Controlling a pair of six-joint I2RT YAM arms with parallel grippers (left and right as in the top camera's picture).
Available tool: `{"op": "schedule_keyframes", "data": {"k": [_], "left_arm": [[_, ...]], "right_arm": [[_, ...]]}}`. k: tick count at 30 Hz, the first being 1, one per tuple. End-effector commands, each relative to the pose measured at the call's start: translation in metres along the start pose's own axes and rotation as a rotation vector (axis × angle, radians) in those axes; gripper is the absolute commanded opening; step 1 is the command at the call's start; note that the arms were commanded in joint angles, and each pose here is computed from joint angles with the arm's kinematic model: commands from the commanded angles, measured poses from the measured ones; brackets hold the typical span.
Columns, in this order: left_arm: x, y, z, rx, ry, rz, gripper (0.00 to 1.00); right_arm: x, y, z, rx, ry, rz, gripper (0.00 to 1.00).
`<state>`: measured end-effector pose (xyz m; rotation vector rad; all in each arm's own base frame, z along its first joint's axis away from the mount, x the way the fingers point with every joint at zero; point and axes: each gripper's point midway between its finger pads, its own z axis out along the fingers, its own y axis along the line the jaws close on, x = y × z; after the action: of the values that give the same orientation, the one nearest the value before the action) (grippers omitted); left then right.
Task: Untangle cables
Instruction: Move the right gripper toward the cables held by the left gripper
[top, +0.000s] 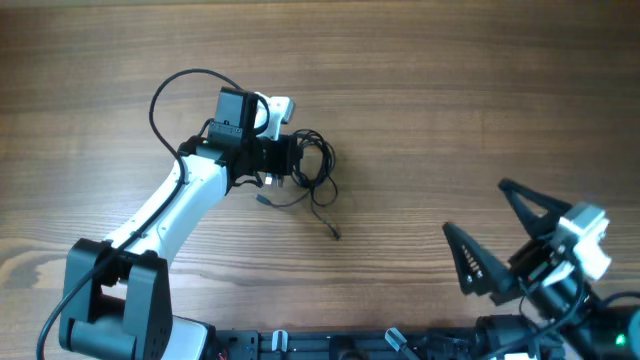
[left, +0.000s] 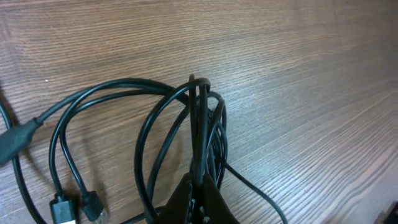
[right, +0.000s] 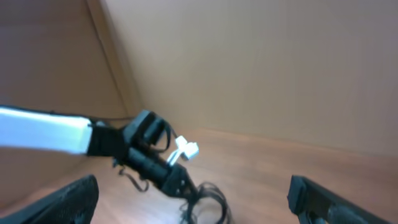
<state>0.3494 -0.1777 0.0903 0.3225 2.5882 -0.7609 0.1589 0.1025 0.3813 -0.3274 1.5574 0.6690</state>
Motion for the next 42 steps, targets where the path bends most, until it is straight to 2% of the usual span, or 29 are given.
{"op": "schedule_keyframes", "data": {"k": [1,4,8,9,11,14,15,17,18,19,20,25,27,29,31,33,37,38,39,42], "left_arm": [[0.004,-0.002,0.002,0.033,0.016,0.005,0.04],[0.004,-0.002,0.002,0.033,0.016,0.005,0.05],[0.004,-0.002,0.002,0.033,0.015,0.005,0.06],[0.004,-0.002,0.002,0.033,0.015,0.005,0.06],[0.004,-0.002,0.002,0.033,0.015,0.005,0.06],[0.003,-0.002,0.002,0.033,0.012,0.007,0.06],[0.003,-0.002,0.002,0.034,0.008,0.009,0.05],[0.000,-0.003,0.002,0.036,-0.002,0.015,0.04],[-0.002,-0.003,0.002,0.037,-0.008,0.018,0.04],[-0.004,-0.004,0.002,0.043,-0.018,0.045,0.04],[-0.004,-0.008,0.002,0.062,-0.020,0.079,0.04],[-0.005,-0.011,0.001,0.092,-0.024,0.089,0.04],[-0.002,-0.002,-0.003,0.080,-0.009,0.025,0.05],[0.001,0.015,-0.009,0.056,0.001,-0.070,0.05],[0.006,0.031,-0.013,0.037,0.021,-0.160,0.05],[0.013,0.035,-0.011,0.041,0.047,-0.185,0.04],[0.020,0.041,0.001,0.037,0.078,-0.200,0.05],[0.019,0.041,0.001,0.037,0.074,-0.198,0.06],[0.017,0.041,0.001,0.038,0.067,-0.193,0.06],[0.015,0.041,0.001,0.039,0.059,-0.188,0.06]], "right_arm": [[0.003,-0.010,0.033,-0.051,0.152,0.086,1.00],[0.029,-0.014,0.066,-0.160,0.303,0.307,1.00],[0.066,-0.048,0.102,-0.076,0.455,0.635,1.00],[0.085,-0.061,0.114,-0.026,0.519,0.777,1.00],[0.108,-0.072,0.127,-0.023,0.592,0.839,1.00],[0.131,-0.082,0.145,-0.121,0.635,0.681,1.00],[0.139,-0.079,0.145,-0.163,0.664,0.679,1.00],[0.142,-0.063,0.144,-0.337,0.670,0.630,1.00],[0.143,-0.057,0.143,-0.396,0.669,0.614,0.91],[0.154,-0.053,0.145,-0.403,0.702,0.610,0.74],[0.161,-0.049,0.146,-0.395,0.724,0.603,0.69],[0.198,-0.037,0.160,-0.246,0.837,0.507,0.74],[0.208,-0.034,0.169,-0.166,0.851,0.454,0.74],[0.216,-0.030,0.177,-0.099,0.853,0.408,0.67],[0.223,-0.021,0.185,-0.105,0.854,0.361,0.60],[0.233,-0.011,0.194,-0.135,0.861,0.343,0.59],[0.257,-0.013,0.204,-0.118,0.900,0.380,0.81],[0.257,-0.014,0.204,-0.118,0.899,0.378,0.96],[0.256,-0.014,0.205,-0.119,0.895,0.377,1.00],[0.256,-0.014,0.205,-0.120,0.894,0.377,1.00]]}}
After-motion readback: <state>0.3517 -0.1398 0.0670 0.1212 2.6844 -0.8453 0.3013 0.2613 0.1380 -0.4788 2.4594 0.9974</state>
